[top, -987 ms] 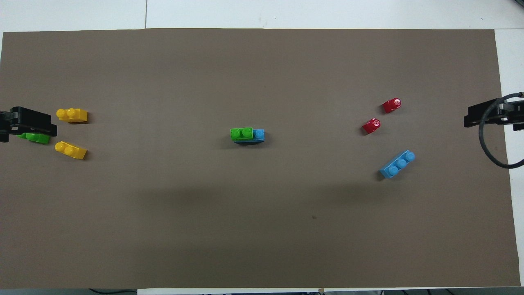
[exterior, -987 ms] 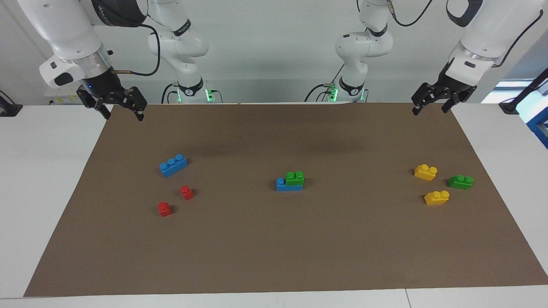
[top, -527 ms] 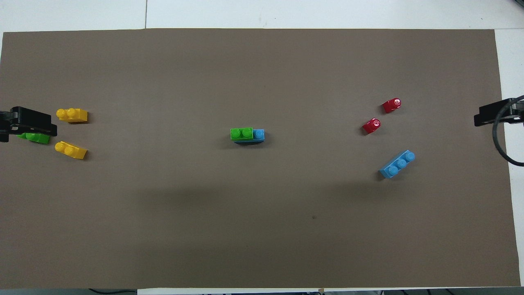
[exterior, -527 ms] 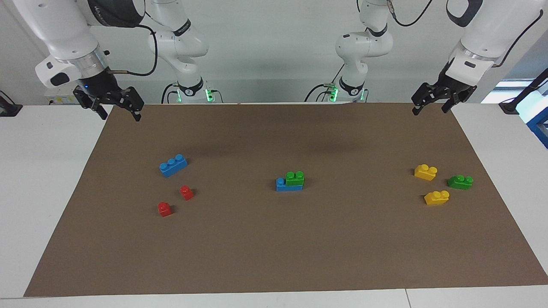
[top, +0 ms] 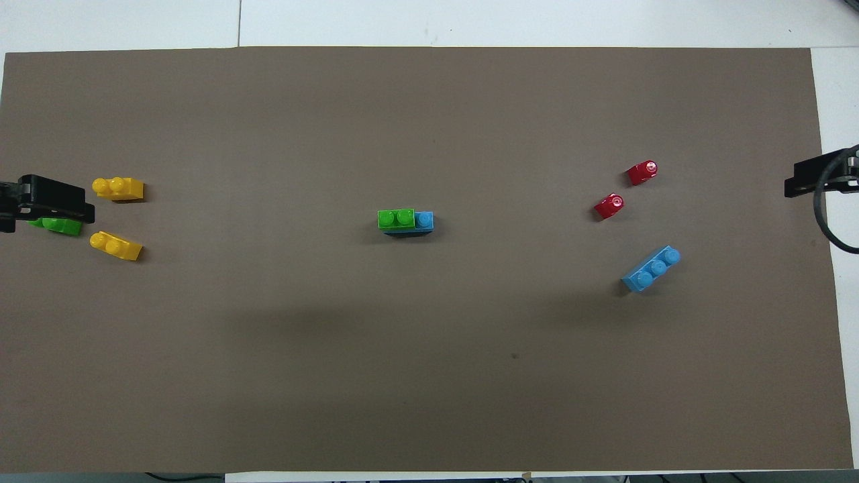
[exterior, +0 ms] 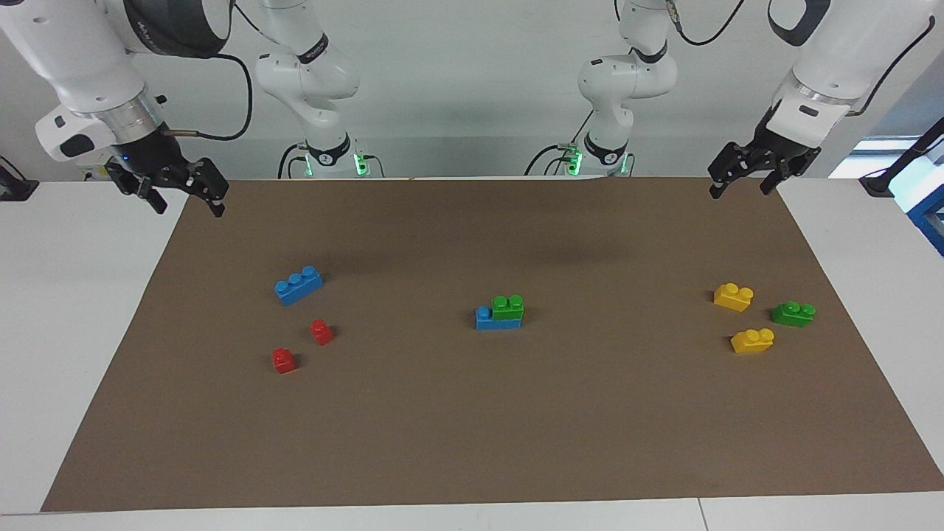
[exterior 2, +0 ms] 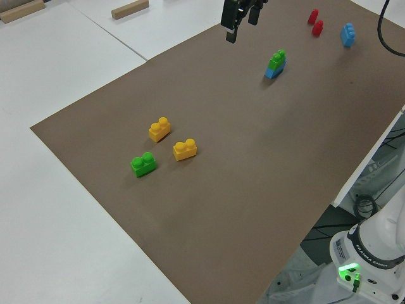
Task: Remove green block with left arm and hold with right
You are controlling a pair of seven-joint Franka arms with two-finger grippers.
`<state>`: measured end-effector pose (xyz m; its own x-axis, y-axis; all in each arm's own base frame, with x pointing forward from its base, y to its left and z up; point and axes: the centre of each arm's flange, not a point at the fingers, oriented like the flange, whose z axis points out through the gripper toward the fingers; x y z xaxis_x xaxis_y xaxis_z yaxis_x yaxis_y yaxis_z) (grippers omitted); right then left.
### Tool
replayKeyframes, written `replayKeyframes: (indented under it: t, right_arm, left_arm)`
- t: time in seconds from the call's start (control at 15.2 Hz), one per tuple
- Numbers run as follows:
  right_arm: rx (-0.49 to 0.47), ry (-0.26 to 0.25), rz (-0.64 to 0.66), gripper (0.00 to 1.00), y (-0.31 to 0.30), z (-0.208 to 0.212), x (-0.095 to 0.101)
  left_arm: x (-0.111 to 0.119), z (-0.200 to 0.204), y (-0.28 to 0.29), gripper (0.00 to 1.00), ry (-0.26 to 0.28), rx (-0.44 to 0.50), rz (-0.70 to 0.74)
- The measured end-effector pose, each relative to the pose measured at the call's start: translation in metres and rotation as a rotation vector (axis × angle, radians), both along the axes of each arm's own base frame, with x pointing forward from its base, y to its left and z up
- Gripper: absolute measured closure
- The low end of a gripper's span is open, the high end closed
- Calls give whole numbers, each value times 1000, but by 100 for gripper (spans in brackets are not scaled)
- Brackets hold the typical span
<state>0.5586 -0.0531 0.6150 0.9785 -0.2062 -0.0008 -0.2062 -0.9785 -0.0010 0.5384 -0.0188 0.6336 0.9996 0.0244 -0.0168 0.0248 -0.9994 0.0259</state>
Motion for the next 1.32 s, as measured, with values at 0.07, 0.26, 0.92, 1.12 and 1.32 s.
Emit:
replayKeyframes:
  t: [0.07, 0.26, 0.92, 1.12, 1.32]
  right_arm:
    - [2, 5, -78, 0, 4, -4, 3]
    - [59, 35, -357, 0, 19, -20, 13]
    - [446, 280, -900, 0, 54, -63, 43]
    - [584, 386, -965, 0, 58, -82, 55]
    - [669, 437, -1027, 0, 59, -101, 70]
  left_arm:
    - [0, 0, -1, 0, 0, 0, -1]
    - [0, 0, -2, 0, 0, 0, -4]
    - [-7, -15, -7, 0, 39, 3, -12]
    - [-18, -29, -19, 0, 73, -2, -17]
    - [-30, -41, -26, 0, 105, -27, 25]
